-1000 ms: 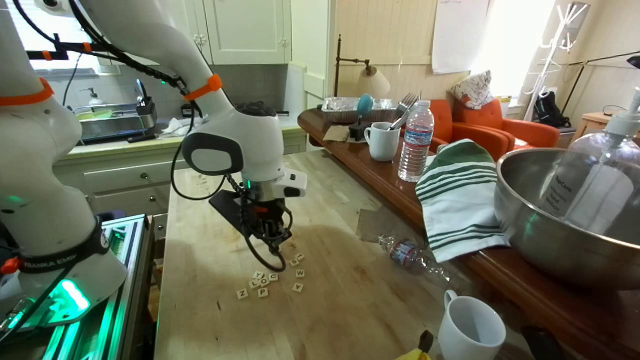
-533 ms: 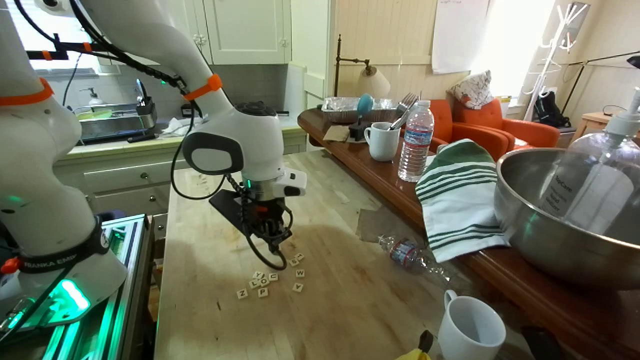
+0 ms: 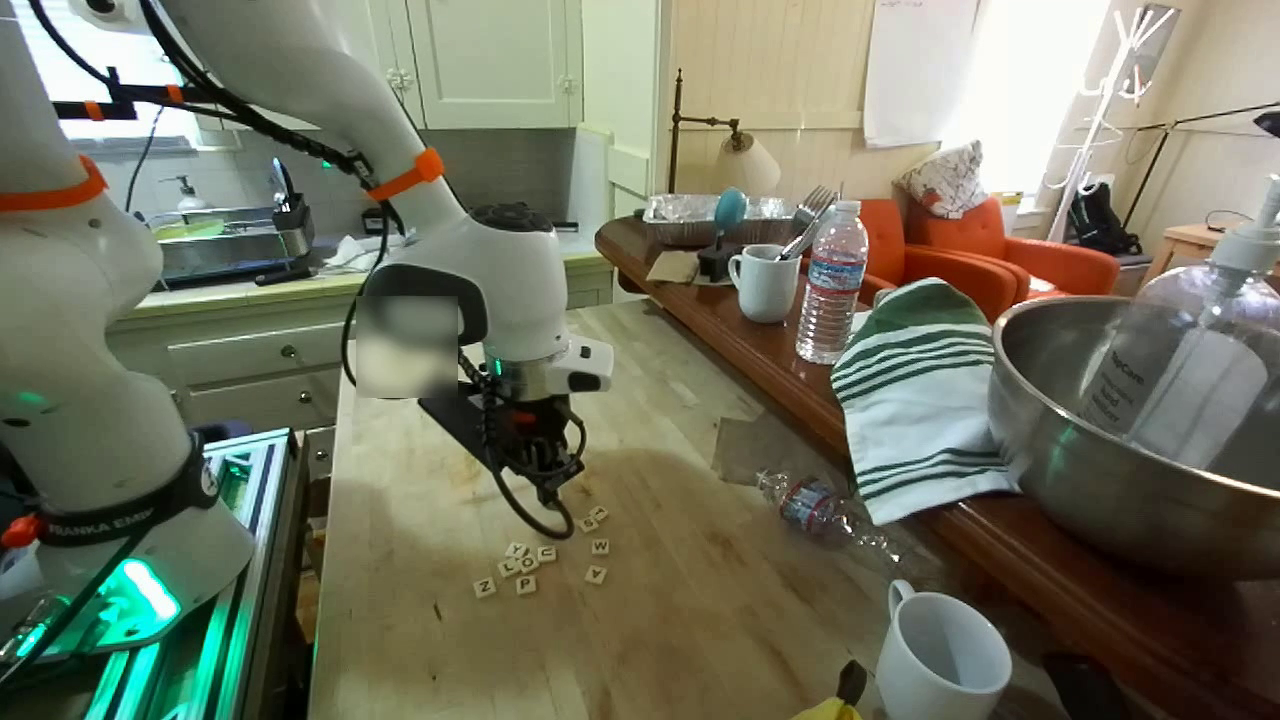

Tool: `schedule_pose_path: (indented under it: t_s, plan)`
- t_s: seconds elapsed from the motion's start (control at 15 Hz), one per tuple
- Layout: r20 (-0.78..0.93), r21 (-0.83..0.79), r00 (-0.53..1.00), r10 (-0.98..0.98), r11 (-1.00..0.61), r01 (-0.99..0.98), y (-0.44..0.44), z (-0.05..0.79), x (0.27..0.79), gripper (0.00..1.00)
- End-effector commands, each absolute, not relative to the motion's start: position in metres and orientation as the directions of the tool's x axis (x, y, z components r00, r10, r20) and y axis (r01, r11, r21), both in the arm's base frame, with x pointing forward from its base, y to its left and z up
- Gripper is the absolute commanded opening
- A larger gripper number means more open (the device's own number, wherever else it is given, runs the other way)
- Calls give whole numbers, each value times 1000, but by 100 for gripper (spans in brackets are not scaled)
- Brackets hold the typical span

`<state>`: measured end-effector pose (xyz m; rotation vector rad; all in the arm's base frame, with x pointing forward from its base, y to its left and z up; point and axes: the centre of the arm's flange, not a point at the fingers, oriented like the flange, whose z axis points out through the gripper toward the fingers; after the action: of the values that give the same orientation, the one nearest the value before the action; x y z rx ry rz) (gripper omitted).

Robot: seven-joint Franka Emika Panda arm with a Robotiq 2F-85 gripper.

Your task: Move the word pieces on the table

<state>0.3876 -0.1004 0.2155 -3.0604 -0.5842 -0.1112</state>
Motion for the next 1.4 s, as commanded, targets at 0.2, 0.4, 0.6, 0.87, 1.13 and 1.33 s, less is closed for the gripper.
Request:
schedule_pose_path:
  t_s: [0.2, 0.4, 0.6, 0.87, 1.13, 1.33]
  plan:
    - [72, 12, 926, 370, -929, 370, -87, 231, 352, 0]
    - [81, 22, 925, 371, -929, 370, -85, 239, 353, 0]
    - [78, 6, 937, 341, -940, 342, -79, 244, 354, 0]
    - [56, -40, 954, 295, -954, 298, -66, 250, 352, 29]
    - [42, -55, 972, 232, -971, 234, -57, 257, 352, 51]
    - [40, -53, 983, 180, -982, 182, -53, 265, 351, 72]
